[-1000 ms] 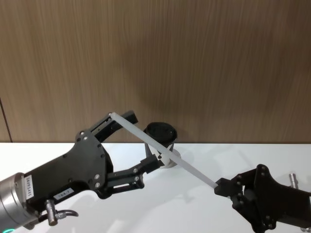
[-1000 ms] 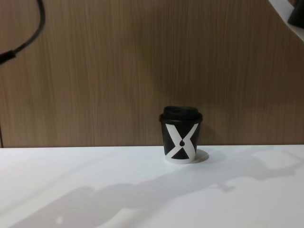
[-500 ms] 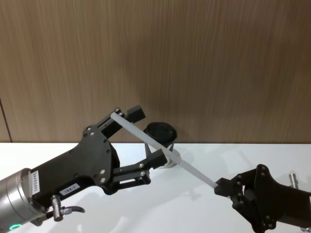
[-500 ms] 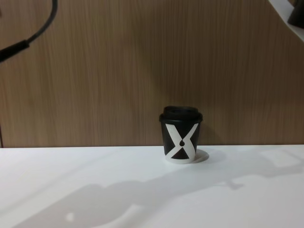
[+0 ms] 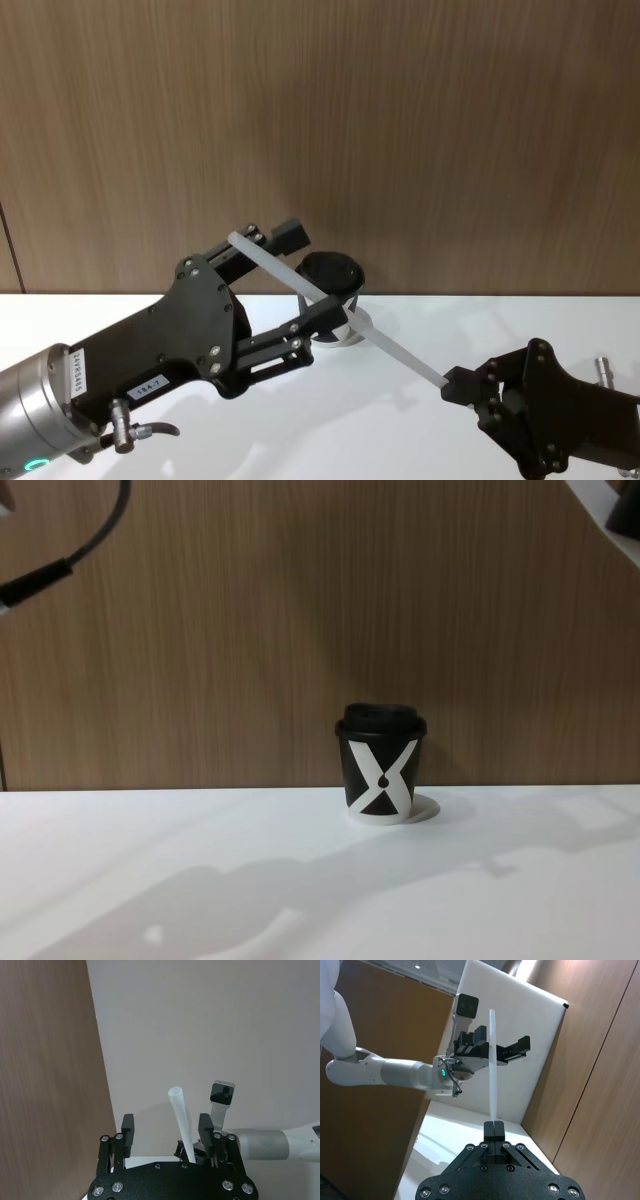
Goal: Pick up the straw with one hand, pass it to the other hand, and insert it into the cup.
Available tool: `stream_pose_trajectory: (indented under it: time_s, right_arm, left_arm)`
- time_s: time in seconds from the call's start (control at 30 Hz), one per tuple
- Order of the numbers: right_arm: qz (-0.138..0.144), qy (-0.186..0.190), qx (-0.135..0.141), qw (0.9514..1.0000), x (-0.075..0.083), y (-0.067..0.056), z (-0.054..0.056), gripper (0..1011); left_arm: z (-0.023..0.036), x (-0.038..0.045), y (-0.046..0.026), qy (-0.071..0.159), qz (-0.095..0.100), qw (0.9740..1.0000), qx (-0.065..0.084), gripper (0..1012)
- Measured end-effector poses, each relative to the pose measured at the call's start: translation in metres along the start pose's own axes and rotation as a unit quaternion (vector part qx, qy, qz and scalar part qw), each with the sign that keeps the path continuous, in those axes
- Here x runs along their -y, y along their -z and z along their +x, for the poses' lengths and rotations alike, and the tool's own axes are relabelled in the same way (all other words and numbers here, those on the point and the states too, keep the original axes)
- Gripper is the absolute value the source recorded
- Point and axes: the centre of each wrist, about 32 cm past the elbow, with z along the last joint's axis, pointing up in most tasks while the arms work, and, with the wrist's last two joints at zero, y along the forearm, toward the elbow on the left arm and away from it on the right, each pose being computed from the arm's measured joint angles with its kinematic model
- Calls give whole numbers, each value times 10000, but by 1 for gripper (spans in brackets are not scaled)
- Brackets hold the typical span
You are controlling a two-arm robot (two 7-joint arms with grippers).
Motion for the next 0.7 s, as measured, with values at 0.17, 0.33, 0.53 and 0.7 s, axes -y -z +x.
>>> stream_pose_trajectory:
  time_s: [0.17, 0.33, 0.53, 0.7]
  right_arm:
    - [-1, 0, 0, 10000, 0, 0, 0, 2]
    - [-1, 0, 0, 10000, 0, 0, 0, 2]
    - [0, 0, 0, 10000, 0, 0, 0, 2]
    - [0, 0, 0, 10000, 0, 0, 0, 1]
  left_arm:
    - [2, 5, 1, 8, -9, 10000, -8, 700]
    - [3, 9, 2, 15, -15, 10000, -14, 521]
    - [3, 11, 3, 17, -19, 10000, -18, 327]
    - [3, 12, 4, 19, -22, 10000, -21, 170]
